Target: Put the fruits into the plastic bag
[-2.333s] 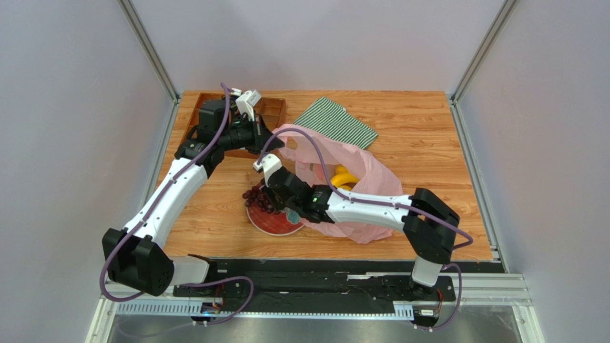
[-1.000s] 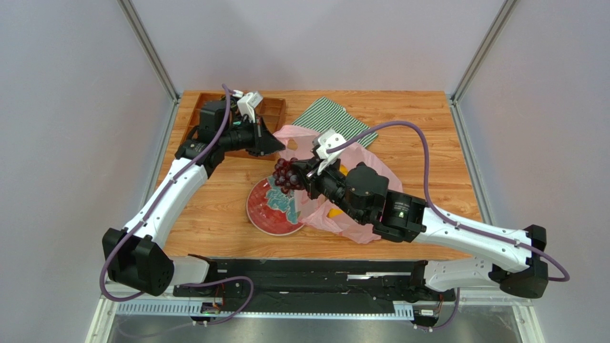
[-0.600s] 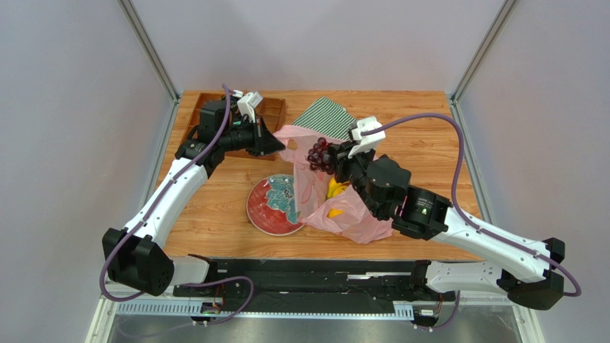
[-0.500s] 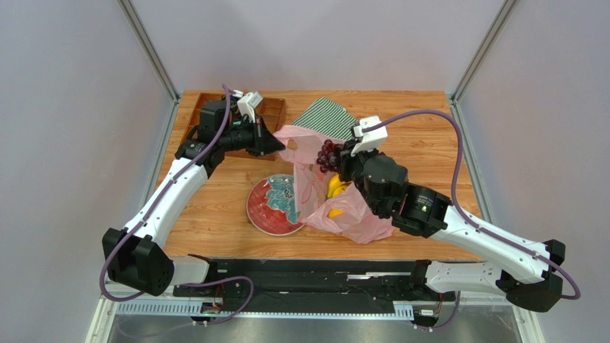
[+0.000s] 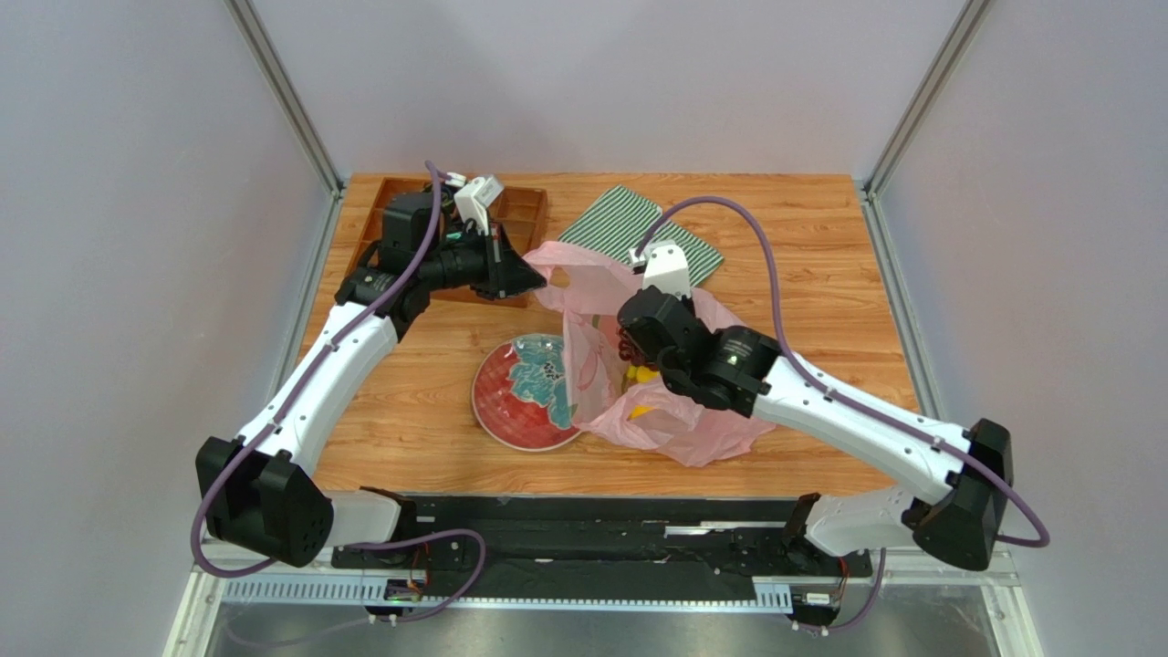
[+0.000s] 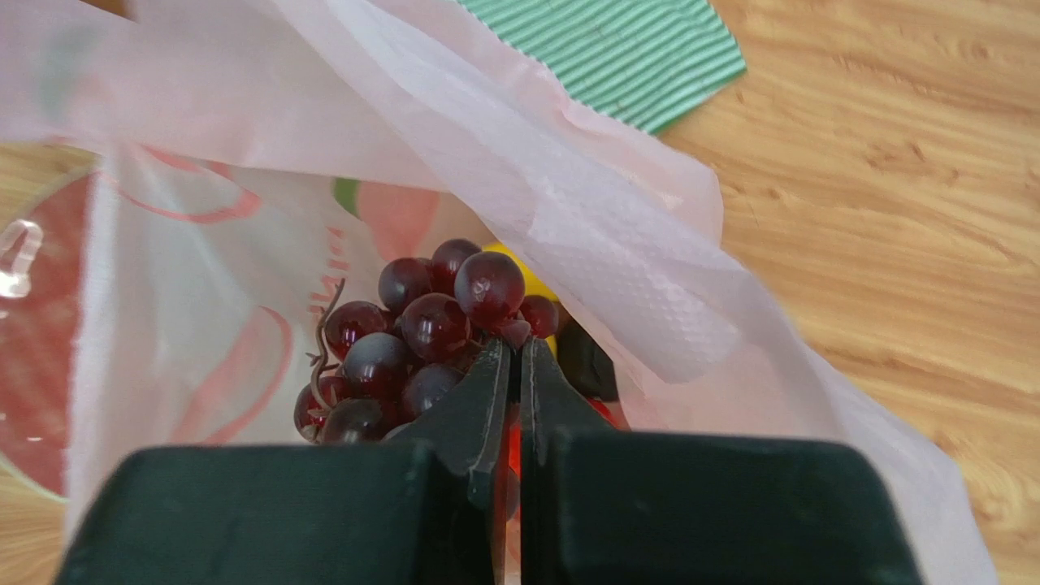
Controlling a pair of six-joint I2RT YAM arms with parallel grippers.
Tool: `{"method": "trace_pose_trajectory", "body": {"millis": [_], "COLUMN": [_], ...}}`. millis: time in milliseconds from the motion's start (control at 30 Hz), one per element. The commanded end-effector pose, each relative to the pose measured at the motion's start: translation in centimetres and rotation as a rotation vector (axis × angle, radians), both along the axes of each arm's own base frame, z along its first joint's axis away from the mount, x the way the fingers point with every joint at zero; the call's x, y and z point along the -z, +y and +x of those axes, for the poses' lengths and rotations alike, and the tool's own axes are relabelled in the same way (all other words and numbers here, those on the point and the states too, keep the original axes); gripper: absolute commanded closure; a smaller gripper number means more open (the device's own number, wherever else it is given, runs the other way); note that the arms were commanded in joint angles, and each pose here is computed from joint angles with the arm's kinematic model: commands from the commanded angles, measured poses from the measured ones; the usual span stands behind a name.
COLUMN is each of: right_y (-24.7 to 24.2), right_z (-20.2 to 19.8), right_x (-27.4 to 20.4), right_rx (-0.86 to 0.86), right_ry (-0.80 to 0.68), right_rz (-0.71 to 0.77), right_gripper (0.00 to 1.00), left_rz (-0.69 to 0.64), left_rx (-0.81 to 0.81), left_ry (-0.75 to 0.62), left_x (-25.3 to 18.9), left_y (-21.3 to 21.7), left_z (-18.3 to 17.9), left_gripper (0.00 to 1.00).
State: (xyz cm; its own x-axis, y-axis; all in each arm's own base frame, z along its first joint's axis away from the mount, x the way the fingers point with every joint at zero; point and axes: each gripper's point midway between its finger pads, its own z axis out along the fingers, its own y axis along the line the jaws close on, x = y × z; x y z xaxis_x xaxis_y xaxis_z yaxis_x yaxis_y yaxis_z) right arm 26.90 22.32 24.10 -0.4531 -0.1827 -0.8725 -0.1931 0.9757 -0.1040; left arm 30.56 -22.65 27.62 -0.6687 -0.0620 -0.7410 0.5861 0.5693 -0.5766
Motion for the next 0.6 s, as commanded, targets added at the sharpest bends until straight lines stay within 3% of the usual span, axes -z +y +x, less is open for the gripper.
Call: {"method": "trace_pose_trajectory", "body": {"millis": [0, 67, 100, 200, 267, 400, 567], "right_y": [-1.9, -2.0, -1.6, 0.5, 1.6, 3.0, 5.5], "right_z": [0.6, 0.5, 0.3, -0.6, -1.4, -3.8, -7.7], "right_x": [-1.0, -1.5, -1.6, -3.3, -5.7, -10.2, -13.5], "right_rx": [0.11, 0.12, 0.097, -0.028, -0.096, -0.235, -0.467], "right_ry": [0.005, 0.009, 0.021, 0.026, -0.012, -0.064, -0.038], "right_rz": [-0.027, -0.018, 0.001, 0.109, 0.214, 0.373, 0.515], "right_gripper": [0.98, 0.92, 0.69, 0.31, 0.18, 0.07, 0.09], "left_rz": [-0.024, -0.025, -0.026, -0.028, -0.028, -0.032, -0.037], "left_rx": [0.021, 0.022, 0.023, 0.026, 0.025, 0.03, 0.031], "left_ry": [-0.041, -0.038, -0.037, -0.038, -0.037, -0.033, -0.035], "left_x": [-1.5, -1.5, -1.5, -1.5, -1.5, -1.5, -1.6], "left_y": [-0.2, -0.2, -0.2, -0.3, -0.3, -0.4, -0.4], "left_z": [-0.6, -0.6, -0.7, -0.6, -0.7, -0.7, -0.7], "left_gripper": [1.0, 1.0, 1.0, 1.0, 1.0, 1.0, 1.0]}}
